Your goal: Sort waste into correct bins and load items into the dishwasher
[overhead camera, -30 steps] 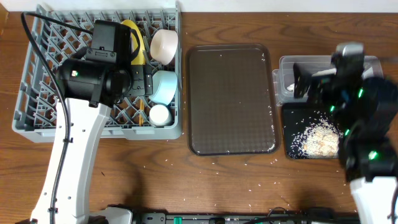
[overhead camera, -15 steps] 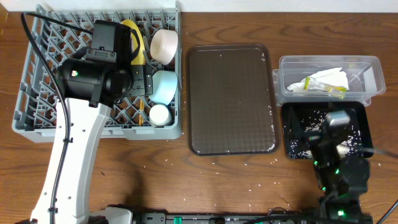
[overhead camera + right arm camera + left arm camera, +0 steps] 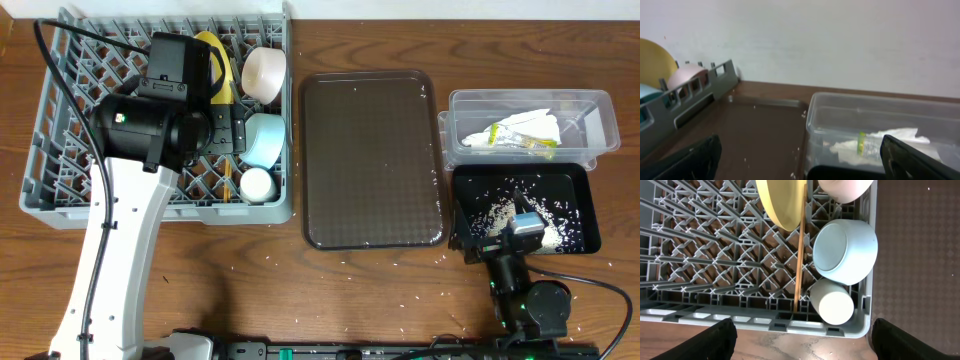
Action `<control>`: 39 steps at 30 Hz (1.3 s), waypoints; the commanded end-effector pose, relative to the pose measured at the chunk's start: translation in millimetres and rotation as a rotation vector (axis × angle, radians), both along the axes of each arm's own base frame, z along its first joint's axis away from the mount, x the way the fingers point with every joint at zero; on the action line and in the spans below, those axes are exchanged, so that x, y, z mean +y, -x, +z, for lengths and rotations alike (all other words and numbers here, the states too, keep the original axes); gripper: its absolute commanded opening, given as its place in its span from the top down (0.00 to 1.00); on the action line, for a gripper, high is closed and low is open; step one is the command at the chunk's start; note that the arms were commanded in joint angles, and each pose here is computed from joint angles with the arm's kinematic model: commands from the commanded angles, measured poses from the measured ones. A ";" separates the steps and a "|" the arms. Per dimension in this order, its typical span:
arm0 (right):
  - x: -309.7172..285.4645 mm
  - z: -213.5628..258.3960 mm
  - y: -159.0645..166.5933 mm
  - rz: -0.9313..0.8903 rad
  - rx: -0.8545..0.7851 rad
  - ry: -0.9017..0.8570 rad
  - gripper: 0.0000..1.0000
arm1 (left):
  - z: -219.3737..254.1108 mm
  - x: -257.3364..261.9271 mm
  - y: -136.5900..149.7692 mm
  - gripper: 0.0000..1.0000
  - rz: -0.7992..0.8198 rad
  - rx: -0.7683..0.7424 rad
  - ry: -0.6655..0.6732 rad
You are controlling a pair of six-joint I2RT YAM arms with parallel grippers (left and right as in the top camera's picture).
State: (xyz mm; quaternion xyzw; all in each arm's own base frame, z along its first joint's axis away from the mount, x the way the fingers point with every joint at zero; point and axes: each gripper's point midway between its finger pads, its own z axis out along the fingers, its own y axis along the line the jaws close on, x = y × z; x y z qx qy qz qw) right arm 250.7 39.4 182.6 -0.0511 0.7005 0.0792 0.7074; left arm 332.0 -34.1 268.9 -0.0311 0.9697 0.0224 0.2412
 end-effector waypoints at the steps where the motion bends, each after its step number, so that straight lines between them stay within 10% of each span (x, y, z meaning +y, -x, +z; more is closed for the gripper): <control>1: 4.2 -0.8 3.1 0.022 -0.011 0.011 0.01 | 2.4 2.0 1.3 0.14 0.010 -0.006 0.002; 39: 7.5 -23.2 9.2 0.045 0.075 0.018 0.01 | 2.4 2.0 1.3 0.13 0.010 -0.006 0.002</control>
